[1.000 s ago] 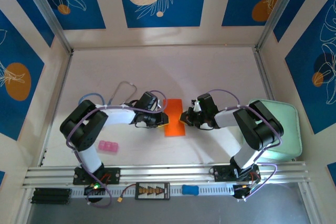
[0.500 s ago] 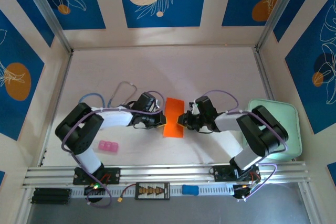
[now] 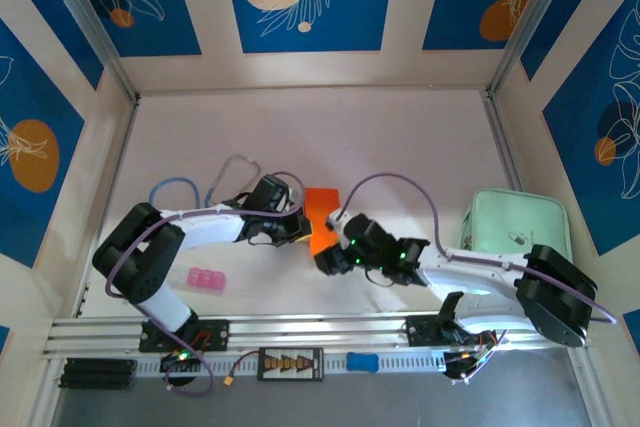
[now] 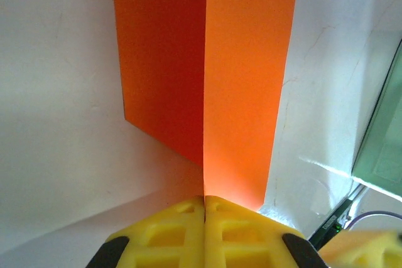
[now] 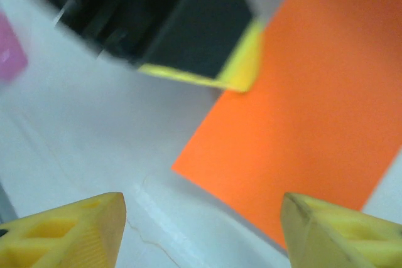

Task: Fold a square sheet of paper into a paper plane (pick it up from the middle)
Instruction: Third fold the triangle at the center of the table.

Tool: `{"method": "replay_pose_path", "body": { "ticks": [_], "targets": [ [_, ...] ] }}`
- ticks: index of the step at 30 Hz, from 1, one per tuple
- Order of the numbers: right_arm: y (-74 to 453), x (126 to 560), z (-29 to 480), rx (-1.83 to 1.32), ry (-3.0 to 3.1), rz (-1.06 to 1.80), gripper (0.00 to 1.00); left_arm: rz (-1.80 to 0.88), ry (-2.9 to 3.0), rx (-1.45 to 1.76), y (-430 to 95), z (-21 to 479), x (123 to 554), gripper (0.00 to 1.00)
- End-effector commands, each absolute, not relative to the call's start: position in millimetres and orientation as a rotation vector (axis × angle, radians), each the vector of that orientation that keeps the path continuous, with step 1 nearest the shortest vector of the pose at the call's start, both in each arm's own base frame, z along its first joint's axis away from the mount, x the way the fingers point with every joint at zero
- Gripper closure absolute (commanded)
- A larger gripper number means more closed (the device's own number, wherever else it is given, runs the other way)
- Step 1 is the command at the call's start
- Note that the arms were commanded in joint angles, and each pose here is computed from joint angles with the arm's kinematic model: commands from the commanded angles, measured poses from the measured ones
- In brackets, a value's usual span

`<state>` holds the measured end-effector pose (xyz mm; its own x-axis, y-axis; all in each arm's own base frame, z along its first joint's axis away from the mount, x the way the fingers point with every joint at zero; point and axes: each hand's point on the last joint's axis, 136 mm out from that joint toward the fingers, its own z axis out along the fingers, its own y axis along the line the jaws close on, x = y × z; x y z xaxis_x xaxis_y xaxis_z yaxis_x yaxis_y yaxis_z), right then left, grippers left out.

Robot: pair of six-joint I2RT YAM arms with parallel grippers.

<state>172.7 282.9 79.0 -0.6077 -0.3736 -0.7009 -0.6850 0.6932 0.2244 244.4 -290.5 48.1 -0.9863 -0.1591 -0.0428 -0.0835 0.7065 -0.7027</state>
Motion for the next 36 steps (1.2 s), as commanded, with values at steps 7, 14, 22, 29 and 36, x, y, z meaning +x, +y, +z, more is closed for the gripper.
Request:
{"method": "replay_pose_path", "body": {
  "ticks": [7, 14, 22, 29, 36],
  "targets": [
    [315.2, 180.5, 81.2, -1.175, 1.806, 0.163, 0.34, -1.254, 2.808, -0.272, -291.3, 58.8, 238.8, 1.00],
    [315.5, 192.3, 67.3, -1.162, 1.783, -0.007, 0.39, -1.265, 2.803, -0.278, -290.9, 60.2, 238.4, 0.99],
    [313.9, 190.4, 58.9, -1.157, 1.813, 0.001, 0.59, -1.265, 2.803, -0.271, -291.3, 60.8, 239.2, 0.99],
    [312.6, 187.6, 62.3, -1.130, 1.833, 0.048, 0.69, -1.256, 2.805, -0.265, -290.9, 61.4, 239.8, 0.99],
    [310.1, 186.8, 62.3, -1.117, 1.859, 0.072, 0.77, -1.263, 2.788, -0.258, -290.9, 65.0, 241.1, 0.98]
  ]
}}
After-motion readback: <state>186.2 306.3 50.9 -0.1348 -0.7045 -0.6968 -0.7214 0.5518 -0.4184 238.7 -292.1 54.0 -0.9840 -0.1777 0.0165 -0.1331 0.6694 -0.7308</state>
